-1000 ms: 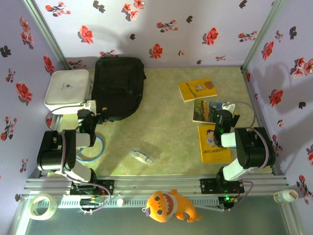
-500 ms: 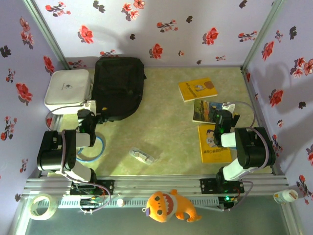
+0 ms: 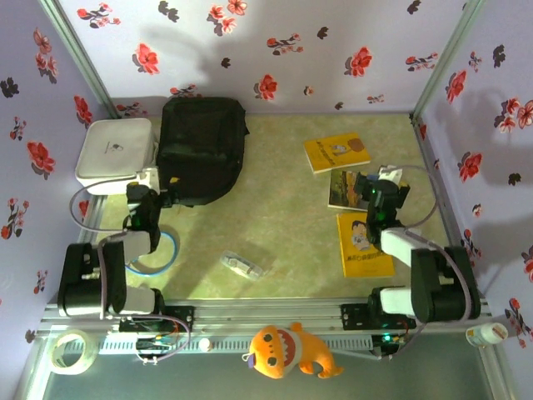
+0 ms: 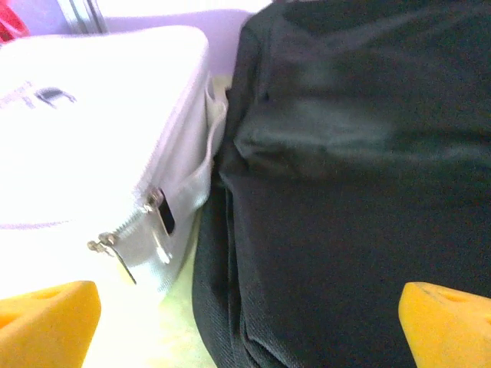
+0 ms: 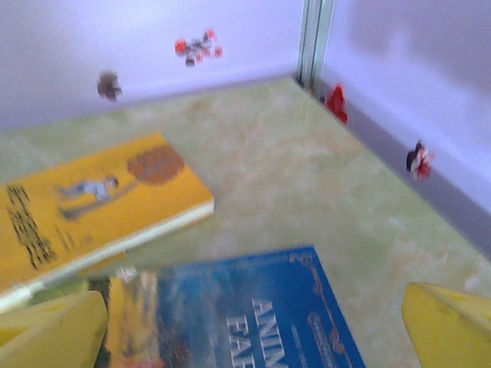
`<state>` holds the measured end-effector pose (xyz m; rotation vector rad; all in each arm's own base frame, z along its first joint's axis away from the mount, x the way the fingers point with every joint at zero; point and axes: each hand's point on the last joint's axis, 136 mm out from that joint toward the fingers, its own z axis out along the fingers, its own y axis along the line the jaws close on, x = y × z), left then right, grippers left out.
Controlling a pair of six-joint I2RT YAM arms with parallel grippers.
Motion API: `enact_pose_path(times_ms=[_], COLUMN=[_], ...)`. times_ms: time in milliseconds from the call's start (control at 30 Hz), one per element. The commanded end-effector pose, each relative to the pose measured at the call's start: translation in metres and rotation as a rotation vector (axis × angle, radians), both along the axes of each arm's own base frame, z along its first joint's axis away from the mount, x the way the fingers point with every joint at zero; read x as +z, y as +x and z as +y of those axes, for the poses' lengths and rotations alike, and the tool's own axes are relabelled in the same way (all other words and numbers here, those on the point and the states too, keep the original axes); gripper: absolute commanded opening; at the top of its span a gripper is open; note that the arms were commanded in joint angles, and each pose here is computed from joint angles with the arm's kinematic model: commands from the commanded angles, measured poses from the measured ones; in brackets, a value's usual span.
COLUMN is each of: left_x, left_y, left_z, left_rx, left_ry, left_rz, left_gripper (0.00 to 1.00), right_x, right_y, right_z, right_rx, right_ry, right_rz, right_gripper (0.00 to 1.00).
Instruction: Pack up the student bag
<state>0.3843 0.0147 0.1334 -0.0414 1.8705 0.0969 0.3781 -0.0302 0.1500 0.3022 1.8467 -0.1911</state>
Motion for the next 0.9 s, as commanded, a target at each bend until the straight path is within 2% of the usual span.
enact_pose_path(times_ms=[0,133,400,533,867], left_x=[0.020,0.052,0.070,0.053,-0.018], left_y=[-0.004,-0.007,0.003,0.026,0.077], left_z=[0.000,-0.016,-0.077,-0.114,-0.210], left_rx=[0.037,0.037,-0.079,-0.173,-0.289], left_ry=[-0.057,-0.192,-0.341,-0.404,-0.367], left_rz=[0.008,0.004,0.158,0.275,0.521], left_gripper=[1.00,1.00,1.00,1.00,0.96], right_x=[0.010,0.021,0.015,0.008,-0.012], right_y=[-0.010,-0.013,0.001,0.015,0.025], right_z=[-0.001,0.012,0.055,0.085,0.126], right_rx=[-0.050,-0.050,0.008,0.089,0.170], right_ry=[0.082,0.221,0.489,0.573,0.642], right_rz=[0.059,0.128,0.224,0.244,0.333], right_gripper=[0.99,0.99,0.99,0.99,0.99])
